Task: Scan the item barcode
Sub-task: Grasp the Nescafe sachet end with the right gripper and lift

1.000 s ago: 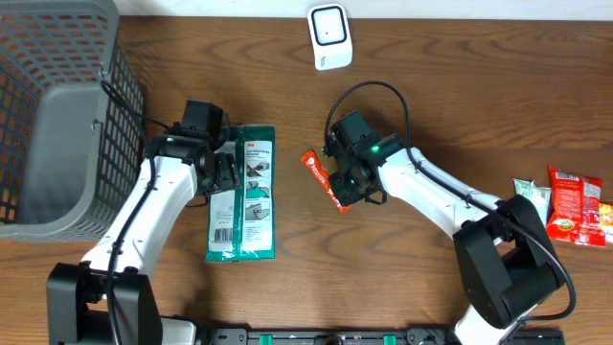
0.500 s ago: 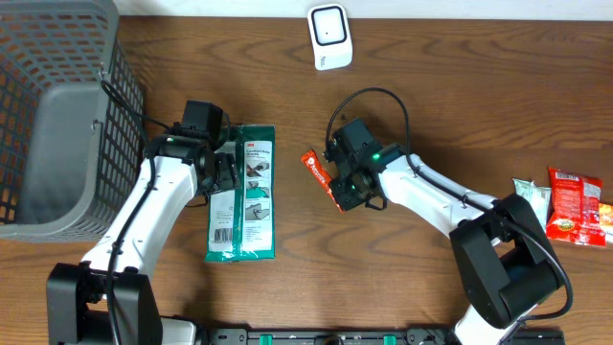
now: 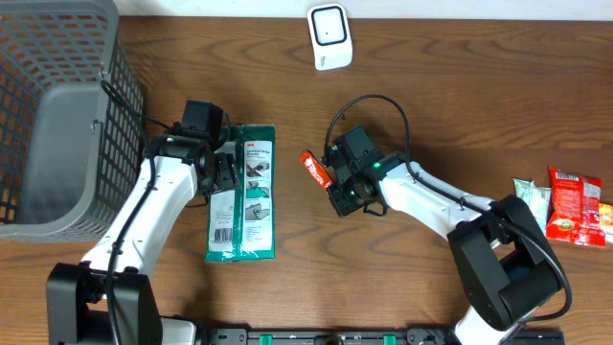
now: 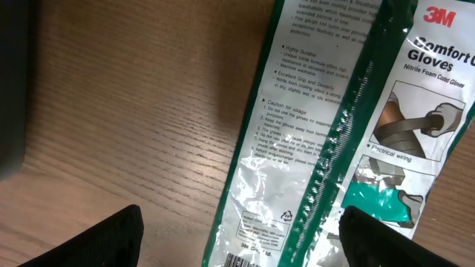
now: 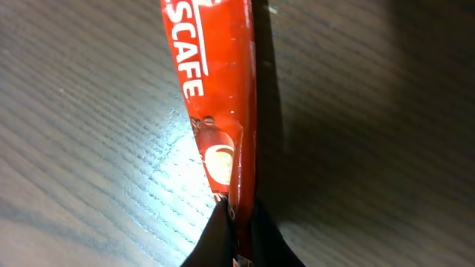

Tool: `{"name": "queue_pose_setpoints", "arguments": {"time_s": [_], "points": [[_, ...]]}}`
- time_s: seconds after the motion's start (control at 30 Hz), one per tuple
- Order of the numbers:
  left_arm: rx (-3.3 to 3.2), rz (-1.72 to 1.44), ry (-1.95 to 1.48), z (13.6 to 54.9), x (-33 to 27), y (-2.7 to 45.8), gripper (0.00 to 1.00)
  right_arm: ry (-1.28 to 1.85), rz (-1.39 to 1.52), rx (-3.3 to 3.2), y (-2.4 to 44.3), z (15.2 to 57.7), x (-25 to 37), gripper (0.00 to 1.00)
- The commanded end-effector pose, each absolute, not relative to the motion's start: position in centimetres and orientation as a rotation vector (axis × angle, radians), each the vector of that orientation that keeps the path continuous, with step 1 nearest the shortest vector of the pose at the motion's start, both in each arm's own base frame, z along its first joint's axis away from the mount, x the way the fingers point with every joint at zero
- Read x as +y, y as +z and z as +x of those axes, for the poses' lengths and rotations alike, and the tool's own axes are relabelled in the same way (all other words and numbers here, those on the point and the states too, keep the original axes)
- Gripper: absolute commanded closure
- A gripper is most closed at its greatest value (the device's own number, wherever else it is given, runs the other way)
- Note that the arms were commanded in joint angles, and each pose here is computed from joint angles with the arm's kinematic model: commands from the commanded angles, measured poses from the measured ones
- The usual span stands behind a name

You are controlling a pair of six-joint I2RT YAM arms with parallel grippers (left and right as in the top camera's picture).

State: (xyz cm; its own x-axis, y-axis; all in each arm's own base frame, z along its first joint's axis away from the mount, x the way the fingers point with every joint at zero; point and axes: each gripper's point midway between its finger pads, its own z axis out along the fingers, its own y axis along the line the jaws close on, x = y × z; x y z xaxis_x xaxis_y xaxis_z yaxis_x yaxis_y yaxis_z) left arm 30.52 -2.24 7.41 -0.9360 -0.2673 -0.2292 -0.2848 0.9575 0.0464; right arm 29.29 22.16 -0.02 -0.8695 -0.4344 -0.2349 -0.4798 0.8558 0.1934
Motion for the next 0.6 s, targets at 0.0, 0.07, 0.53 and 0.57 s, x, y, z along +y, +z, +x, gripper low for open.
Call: {"name": "queue_pose_setpoints", "arguments": {"time_s": [0.0, 0.07, 0.53, 0.57], "points": [[2.865, -0.415, 0.116, 31.0, -2.0, 8.1, 0.15, 0.268, -0.703, 2.863, 0.9, 29.4, 21.1, 0.99], [2.865, -0.414, 0.116, 31.0, -2.0, 8.1, 0.15, 0.181, -0.686, 2.844, 2.4, 30.1, 20.2, 0.99], [2.865, -0.414, 0.116, 31.0, -2.0, 8.1, 0.15, -0.597, -0.338, 2.728, 6.5, 31.1, 10.5, 0.99], [2.865, -0.414, 0.116, 31.0, -2.0, 8.1, 0.15, -0.600, -0.339, 2.730, 6.4, 31.1, 10.5, 0.99]]}}
